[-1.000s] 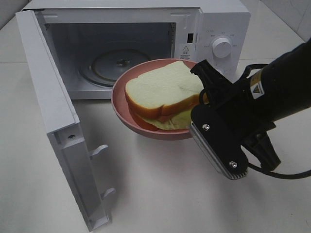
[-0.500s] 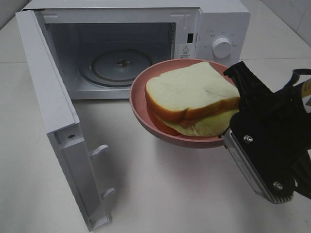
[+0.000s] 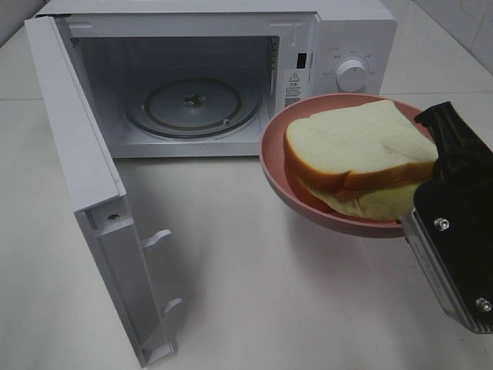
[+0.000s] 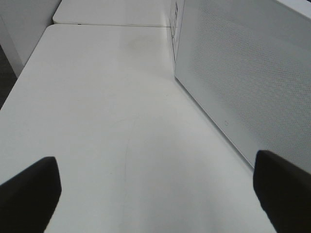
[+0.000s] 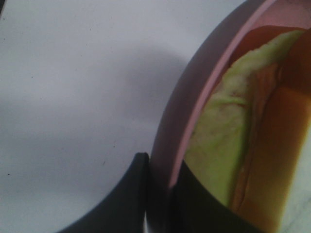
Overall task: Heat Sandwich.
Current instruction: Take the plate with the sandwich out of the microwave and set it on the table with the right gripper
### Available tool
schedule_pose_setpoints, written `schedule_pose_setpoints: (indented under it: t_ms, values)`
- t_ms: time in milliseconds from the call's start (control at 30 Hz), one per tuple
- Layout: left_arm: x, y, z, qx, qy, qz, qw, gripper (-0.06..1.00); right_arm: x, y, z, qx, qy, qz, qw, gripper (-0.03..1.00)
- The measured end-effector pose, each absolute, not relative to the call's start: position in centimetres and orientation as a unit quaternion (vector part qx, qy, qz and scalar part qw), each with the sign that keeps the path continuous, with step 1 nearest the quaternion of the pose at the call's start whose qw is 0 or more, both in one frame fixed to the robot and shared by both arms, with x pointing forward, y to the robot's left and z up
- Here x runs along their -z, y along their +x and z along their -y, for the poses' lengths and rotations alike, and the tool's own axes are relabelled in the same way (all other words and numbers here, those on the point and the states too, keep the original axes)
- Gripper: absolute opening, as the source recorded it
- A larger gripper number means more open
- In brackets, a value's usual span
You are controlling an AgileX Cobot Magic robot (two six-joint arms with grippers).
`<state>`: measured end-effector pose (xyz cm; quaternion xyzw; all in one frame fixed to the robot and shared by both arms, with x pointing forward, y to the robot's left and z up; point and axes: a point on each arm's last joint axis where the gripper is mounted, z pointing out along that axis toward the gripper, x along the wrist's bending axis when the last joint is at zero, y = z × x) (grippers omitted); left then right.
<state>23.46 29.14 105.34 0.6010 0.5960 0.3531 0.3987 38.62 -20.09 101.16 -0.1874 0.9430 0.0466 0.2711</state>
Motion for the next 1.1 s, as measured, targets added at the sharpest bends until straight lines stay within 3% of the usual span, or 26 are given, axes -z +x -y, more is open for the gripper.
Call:
schedule_pose_setpoints:
  t_ms: [1100]
  values:
    - [-105.3,23.5,-29.1,-0.353,0.601,-0.596,0.399,0.99,-101.4,38.6,24.6,0.086,0.229,-0.925,0.29,0.1]
